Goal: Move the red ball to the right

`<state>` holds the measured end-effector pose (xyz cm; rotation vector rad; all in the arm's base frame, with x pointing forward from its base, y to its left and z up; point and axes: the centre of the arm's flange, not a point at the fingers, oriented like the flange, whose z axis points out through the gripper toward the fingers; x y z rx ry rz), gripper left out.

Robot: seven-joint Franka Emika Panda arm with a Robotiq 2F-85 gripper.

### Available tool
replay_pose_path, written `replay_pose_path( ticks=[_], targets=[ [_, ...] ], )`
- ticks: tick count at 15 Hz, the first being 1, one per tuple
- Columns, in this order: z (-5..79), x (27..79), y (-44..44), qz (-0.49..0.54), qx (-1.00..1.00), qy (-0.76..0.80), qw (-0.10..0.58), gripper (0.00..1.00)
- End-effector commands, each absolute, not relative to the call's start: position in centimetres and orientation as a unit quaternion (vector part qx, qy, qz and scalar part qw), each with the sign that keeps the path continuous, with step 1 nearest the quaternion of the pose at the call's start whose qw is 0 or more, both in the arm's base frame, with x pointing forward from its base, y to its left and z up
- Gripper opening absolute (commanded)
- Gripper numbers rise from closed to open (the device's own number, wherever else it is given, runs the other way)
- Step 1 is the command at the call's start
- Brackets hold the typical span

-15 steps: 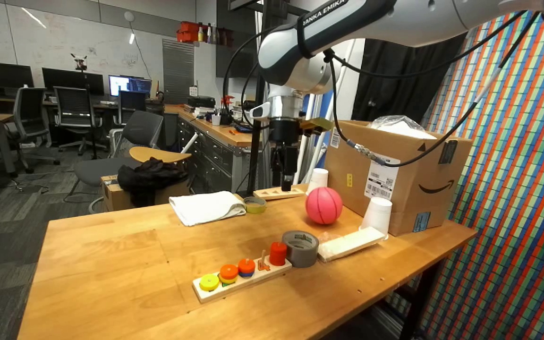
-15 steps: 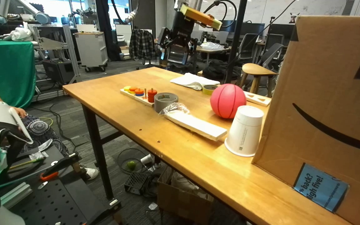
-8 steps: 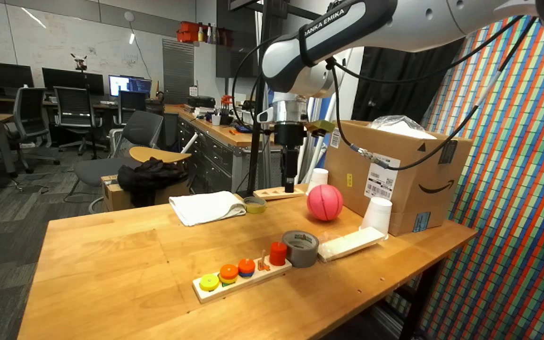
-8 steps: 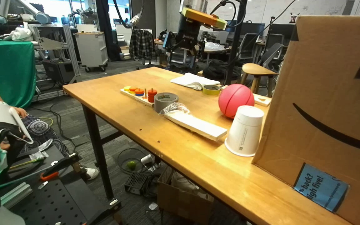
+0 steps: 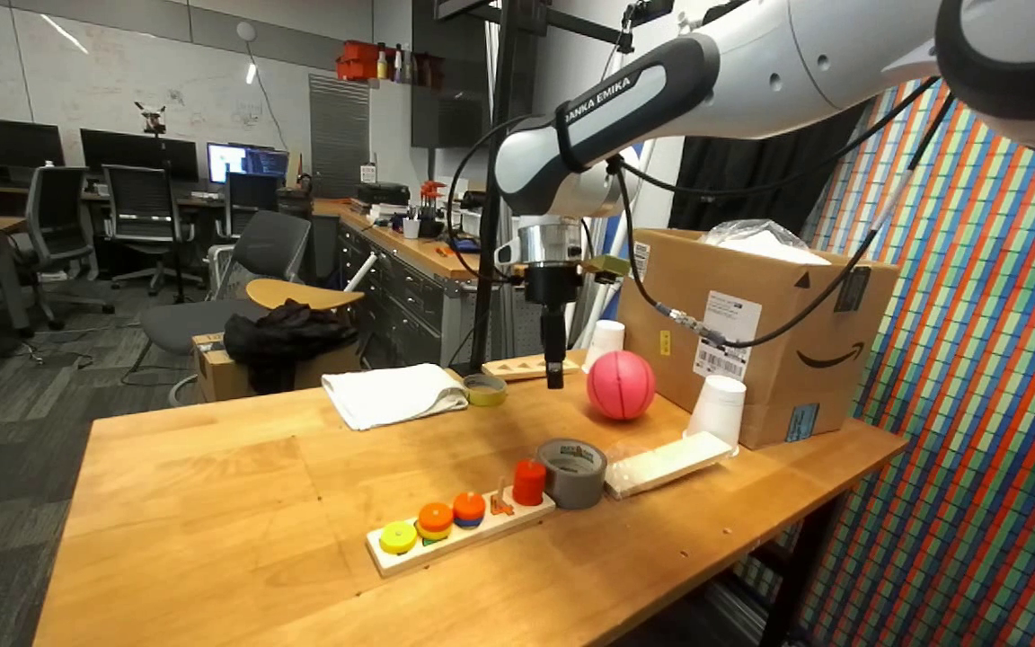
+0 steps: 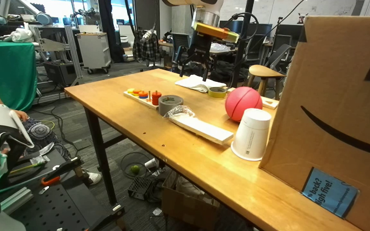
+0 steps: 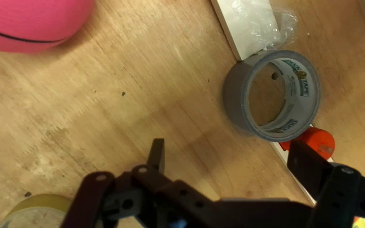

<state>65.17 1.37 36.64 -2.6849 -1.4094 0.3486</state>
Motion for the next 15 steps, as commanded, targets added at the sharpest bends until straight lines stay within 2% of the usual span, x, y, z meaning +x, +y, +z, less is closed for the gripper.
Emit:
replay_pose_path(
  ticks=[1, 10, 15],
  targets=[
    [35.6, 67.7, -0.9, 0.133, -0.887, -0.442, 0.023, 1.0],
    [31.7, 67.7, -7.2, 0.189, -0.897, -0.399, -0.018, 1.0],
    [35.6, 66.6, -13.4, 0.216, -0.886, -0.378, -0.161, 1.0]
  ],
)
